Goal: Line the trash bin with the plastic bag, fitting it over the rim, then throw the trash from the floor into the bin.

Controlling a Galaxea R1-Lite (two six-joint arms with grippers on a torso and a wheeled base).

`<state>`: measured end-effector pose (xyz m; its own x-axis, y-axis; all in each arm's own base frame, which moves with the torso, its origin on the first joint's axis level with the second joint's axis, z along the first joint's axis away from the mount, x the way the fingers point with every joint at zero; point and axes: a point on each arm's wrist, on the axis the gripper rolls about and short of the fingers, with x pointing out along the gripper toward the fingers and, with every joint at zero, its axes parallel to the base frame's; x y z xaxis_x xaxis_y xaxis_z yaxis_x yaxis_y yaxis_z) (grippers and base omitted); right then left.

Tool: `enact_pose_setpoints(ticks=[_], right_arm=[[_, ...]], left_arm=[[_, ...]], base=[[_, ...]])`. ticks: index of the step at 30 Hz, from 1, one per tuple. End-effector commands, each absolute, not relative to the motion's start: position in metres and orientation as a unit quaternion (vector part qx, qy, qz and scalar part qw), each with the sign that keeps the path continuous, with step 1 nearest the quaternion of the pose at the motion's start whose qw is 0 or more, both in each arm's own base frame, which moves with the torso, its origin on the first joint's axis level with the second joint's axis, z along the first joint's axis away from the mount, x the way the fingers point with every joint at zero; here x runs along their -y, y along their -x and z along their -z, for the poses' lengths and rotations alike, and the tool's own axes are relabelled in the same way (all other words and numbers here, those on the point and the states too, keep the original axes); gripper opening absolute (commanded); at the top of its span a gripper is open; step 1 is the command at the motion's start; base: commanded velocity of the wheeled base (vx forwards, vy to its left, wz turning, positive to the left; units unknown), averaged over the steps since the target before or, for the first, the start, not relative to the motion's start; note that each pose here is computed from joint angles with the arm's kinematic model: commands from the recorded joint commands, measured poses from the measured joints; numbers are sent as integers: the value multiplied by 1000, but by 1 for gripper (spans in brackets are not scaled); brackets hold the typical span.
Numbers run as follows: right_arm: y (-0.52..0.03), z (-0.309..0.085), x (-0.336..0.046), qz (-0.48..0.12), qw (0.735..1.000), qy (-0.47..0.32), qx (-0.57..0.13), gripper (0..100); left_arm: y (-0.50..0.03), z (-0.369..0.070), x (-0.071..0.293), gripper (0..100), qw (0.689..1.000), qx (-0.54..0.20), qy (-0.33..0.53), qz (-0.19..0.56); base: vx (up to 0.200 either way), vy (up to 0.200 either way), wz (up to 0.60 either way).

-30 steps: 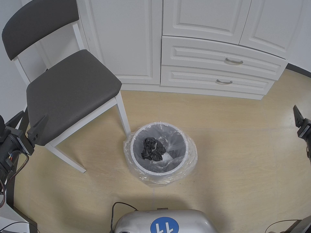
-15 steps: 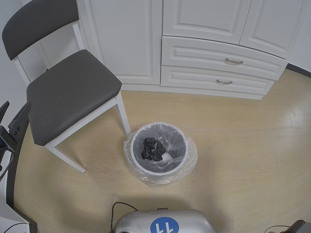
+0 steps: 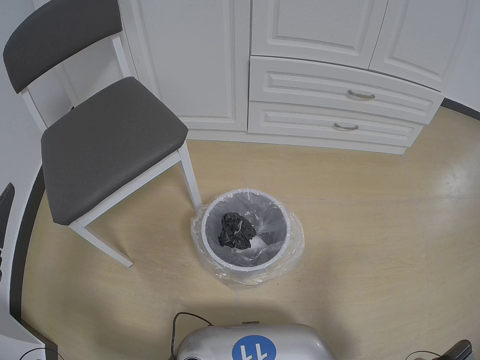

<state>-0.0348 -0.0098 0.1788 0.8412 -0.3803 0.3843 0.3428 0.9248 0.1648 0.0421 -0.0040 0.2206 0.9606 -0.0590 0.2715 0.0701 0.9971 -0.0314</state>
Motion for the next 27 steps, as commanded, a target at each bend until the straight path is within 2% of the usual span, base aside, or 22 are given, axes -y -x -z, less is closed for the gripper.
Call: enact_pose_setpoints(ticks=[1, 21, 27], right_arm=[[59, -165, 10, 192, 945, -58, 260, 100], [52, -152, 10, 200, 945, -84, 243, 100], [54, -154, 11, 230, 933, -96, 259, 100]], left_arm=[[-15, -223, 0, 100, 983, 180, 24, 29], [10, -215, -3, 100, 982, 186, 24, 28], [12, -214, -3, 100, 981, 188, 24, 27]], base=[[0, 0, 0], [0, 0, 0], [0, 0, 0]])
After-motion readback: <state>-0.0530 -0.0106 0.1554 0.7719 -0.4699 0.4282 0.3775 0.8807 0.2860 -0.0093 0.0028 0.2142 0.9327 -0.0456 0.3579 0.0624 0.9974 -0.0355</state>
